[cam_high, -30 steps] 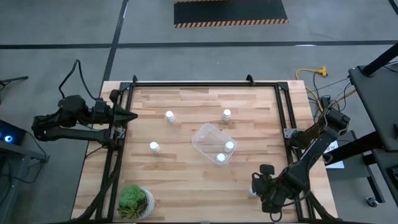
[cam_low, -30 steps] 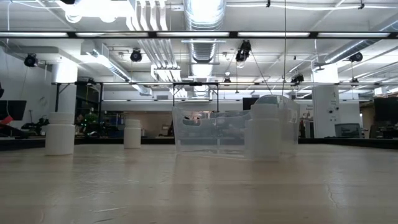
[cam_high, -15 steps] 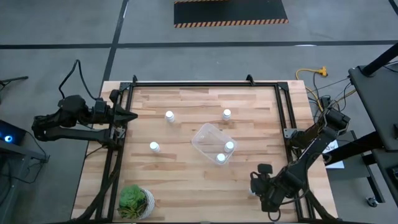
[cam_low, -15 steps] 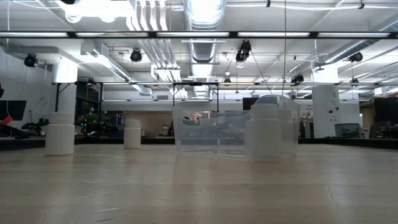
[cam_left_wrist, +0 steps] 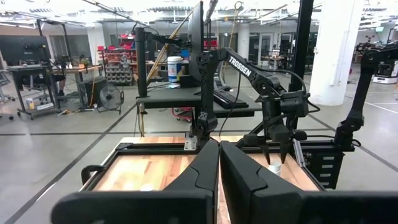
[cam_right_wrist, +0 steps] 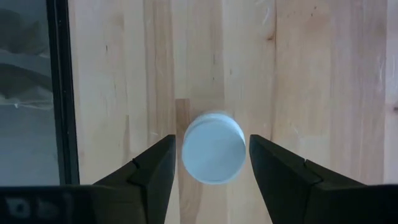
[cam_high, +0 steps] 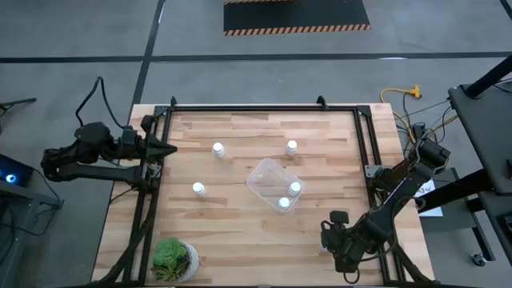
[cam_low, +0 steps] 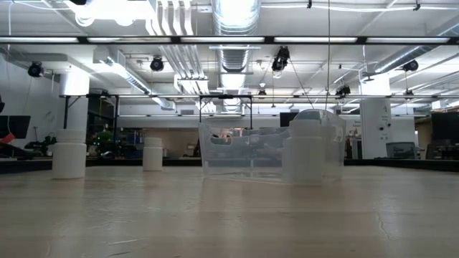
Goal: Pick and place pill bottles into a basket
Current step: Put the white pill bottle into the transparent bin
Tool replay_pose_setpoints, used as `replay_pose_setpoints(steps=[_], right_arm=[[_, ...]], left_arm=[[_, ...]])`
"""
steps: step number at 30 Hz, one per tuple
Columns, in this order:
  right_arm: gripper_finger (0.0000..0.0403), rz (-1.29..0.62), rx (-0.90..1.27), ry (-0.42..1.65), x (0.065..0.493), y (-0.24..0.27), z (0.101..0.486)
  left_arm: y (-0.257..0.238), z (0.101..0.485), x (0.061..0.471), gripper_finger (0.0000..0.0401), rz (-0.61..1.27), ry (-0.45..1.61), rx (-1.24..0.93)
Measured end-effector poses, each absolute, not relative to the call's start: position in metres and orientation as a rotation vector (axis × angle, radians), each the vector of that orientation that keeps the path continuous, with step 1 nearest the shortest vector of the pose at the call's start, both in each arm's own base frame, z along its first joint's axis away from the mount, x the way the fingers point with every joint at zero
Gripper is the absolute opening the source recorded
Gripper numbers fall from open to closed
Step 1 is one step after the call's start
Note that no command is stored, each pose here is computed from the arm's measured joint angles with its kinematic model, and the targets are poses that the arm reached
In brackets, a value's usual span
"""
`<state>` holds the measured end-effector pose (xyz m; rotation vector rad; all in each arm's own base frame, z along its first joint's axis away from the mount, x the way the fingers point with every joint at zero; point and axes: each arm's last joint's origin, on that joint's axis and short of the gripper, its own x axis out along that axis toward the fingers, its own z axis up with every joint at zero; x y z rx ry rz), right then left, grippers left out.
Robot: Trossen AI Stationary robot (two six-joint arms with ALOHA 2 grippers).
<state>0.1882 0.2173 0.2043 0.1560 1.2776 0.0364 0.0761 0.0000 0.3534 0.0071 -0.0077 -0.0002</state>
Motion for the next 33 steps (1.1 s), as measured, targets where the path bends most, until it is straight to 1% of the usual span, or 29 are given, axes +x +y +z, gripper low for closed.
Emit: replay_pose_setpoints(steps=[12,25,33], right_arm=[[0.0194,0.075,0.158,1.309,0.185,0.215,0.192],[0.0194,0.094,0.171,1.289,0.186,0.216,0.189],[0.0194,0.075,0.183,1.291,0.188,0.212,0.185]], left_arm=[[0.0,0.353,0.076,0.0,0.0,-0.008,0.007],[0.0,0.353,0.076,0.0,0.0,-0.007,0.007],[0.0,0.353,0.076,0.0,0.0,-0.007,0.007]])
